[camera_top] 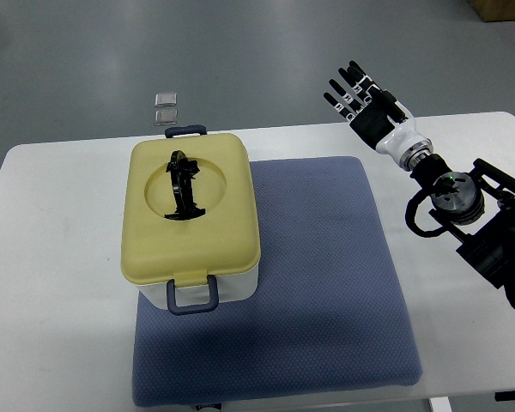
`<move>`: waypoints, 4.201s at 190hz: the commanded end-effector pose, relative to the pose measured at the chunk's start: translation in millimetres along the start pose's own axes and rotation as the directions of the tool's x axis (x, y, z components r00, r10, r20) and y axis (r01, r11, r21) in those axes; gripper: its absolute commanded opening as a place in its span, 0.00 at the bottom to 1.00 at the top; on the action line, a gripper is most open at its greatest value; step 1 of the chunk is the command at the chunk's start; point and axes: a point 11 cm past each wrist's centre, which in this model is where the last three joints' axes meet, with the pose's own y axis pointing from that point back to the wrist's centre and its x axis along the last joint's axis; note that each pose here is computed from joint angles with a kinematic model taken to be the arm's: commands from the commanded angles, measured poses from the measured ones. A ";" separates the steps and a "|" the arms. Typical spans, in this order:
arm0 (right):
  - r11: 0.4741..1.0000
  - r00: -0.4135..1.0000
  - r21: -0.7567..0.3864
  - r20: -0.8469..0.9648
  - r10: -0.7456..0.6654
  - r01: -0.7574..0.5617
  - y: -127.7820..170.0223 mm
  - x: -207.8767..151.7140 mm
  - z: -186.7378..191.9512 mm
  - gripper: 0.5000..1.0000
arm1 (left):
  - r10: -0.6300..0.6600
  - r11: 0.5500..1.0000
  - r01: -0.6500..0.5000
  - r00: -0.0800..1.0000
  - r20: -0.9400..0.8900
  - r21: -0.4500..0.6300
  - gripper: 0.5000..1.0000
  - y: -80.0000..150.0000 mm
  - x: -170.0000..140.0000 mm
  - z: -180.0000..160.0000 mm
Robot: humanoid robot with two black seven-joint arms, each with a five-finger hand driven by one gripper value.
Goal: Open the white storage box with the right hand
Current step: 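Move the right hand over the yellow lid toward its black handle, then close the right hand fingers around the black handle on the lid, then lift the yellow lid off the box with the right hand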
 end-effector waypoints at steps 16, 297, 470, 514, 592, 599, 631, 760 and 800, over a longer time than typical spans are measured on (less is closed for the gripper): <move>1.000 1.000 -0.001 -0.001 0.000 0.000 0.1 0.1 0.4 0.86 | -0.001 1.000 0.001 1.000 0.005 0.000 1.00 0.0 -0.5 0.5; 0.635 -0.540 -0.768 -0.569 -0.621 0.080 -37.5 -257.2 73.3 0.86 | -0.002 1.000 0.002 1.000 -0.004 -0.001 1.00 0.0 -0.6 0.2; 0.572 -0.458 -0.817 -0.535 -0.710 0.067 -24.5 -219.6 120.9 0.82 | 0.002 1.000 -0.002 1.000 -0.005 -0.001 1.00 0.1 1.0 0.2; 0.563 -0.455 -0.823 -0.533 -0.714 0.080 -23.2 -222.6 125.6 0.65 | 0.003 1.000 -0.003 1.000 -0.003 0.000 1.00 0.1 1.0 0.0; 0.594 -0.457 -0.798 -0.568 -0.685 0.103 -26.6 -225.3 123.7 0.00 | 0.003 1.000 -0.003 1.000 -0.003 0.000 1.00 0.1 1.0 0.0; 0.596 -0.457 -0.796 -0.571 -0.683 0.105 -26.8 -225.5 123.5 0.00 | 0.003 1.000 -0.003 1.000 -0.003 0.000 1.00 0.1 1.0 0.0; 0.600 -0.462 -0.790 -0.582 -0.670 0.125 -28.2 -234.4 125.8 0.00 | 0.002 1.000 -0.002 1.000 -0.005 -0.001 1.00 0.1 1.0 0.1; 0.824 -0.419 -0.534 -0.803 -0.424 0.190 -31.6 -258.9 -90.7 0.00 | 0.003 1.000 -0.003 1.000 -0.003 0.000 1.00 0.1 1.0 0.0; 0.878 -0.390 -0.470 -0.828 -0.404 0.088 -12.3 -198.8 -137.8 0.00 | 0.003 1.000 -0.003 1.000 -0.003 0.000 1.00 0.1 1.0 0.0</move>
